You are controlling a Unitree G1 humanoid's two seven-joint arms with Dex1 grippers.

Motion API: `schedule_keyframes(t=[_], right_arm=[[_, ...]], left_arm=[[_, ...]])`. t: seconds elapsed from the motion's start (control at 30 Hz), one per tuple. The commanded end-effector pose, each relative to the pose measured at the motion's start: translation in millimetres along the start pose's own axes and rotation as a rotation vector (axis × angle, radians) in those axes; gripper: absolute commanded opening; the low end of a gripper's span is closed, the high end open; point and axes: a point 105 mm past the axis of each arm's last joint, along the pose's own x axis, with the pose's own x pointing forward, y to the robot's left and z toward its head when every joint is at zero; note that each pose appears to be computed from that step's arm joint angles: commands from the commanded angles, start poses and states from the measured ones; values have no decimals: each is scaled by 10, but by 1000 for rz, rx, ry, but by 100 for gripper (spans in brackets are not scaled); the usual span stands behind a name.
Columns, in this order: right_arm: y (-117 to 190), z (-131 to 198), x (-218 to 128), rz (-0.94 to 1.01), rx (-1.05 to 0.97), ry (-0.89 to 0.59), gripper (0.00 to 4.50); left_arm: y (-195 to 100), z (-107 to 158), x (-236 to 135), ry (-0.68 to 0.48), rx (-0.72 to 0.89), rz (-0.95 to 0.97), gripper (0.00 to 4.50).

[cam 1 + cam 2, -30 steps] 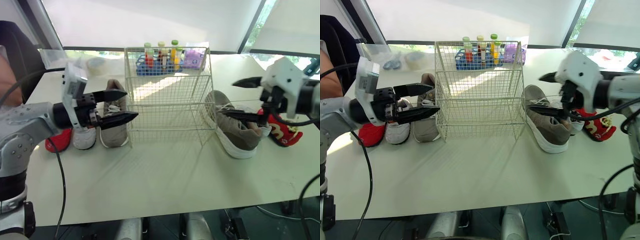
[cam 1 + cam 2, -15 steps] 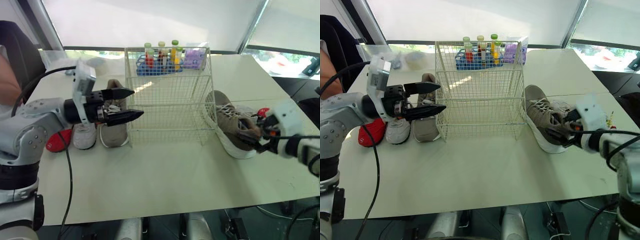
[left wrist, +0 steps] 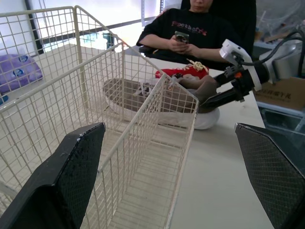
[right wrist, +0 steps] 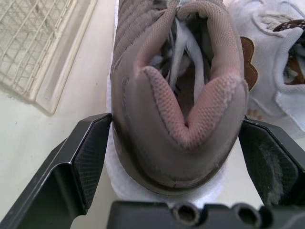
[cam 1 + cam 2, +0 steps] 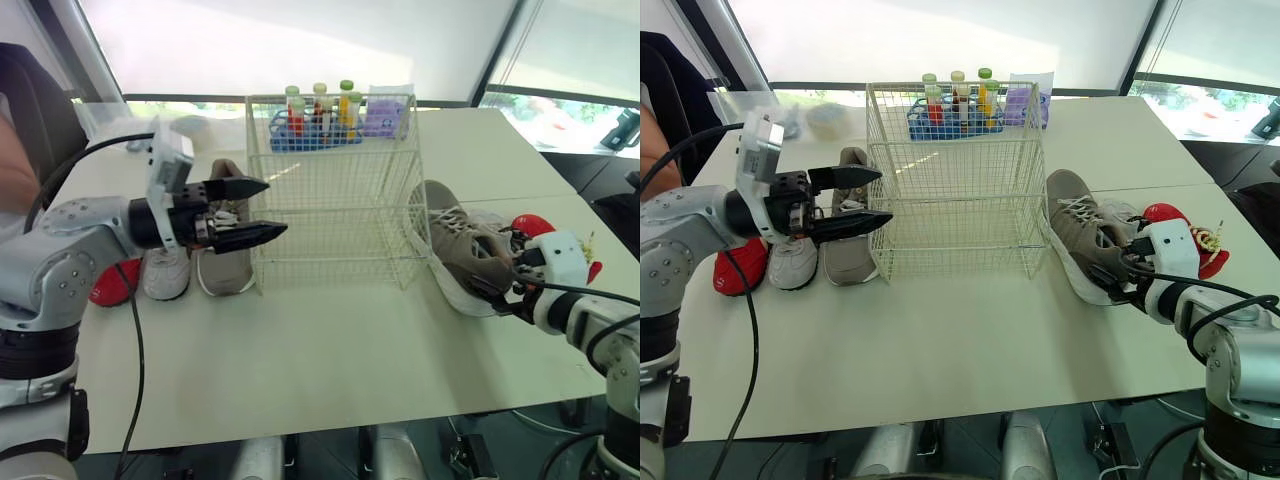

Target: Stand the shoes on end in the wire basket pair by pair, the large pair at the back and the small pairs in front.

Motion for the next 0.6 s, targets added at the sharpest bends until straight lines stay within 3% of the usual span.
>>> schedule_keyframes(t=[0.03,0.17,0.2,0.27,0.5,0.57,0.6], right_arm=[[3,125,47,-14,7,-67,441],[40,89,100,-8,8,-60,441],[51,75,110,-5,9,-56,417],[65,51,125,-2,9,-49,360],[67,-28,129,3,2,-30,70],[43,18,103,2,0,-50,21],[32,51,89,-1,-2,-62,20]], left_arm=[[-38,97,-4,-25,47,0,450],[-33,101,-8,-27,50,8,450],[-34,102,-9,-28,50,10,450],[-34,100,-10,-28,51,12,450],[-26,107,-10,-26,58,20,450],[-21,116,-9,-27,59,19,450],[-18,120,-9,-27,60,19,450]])
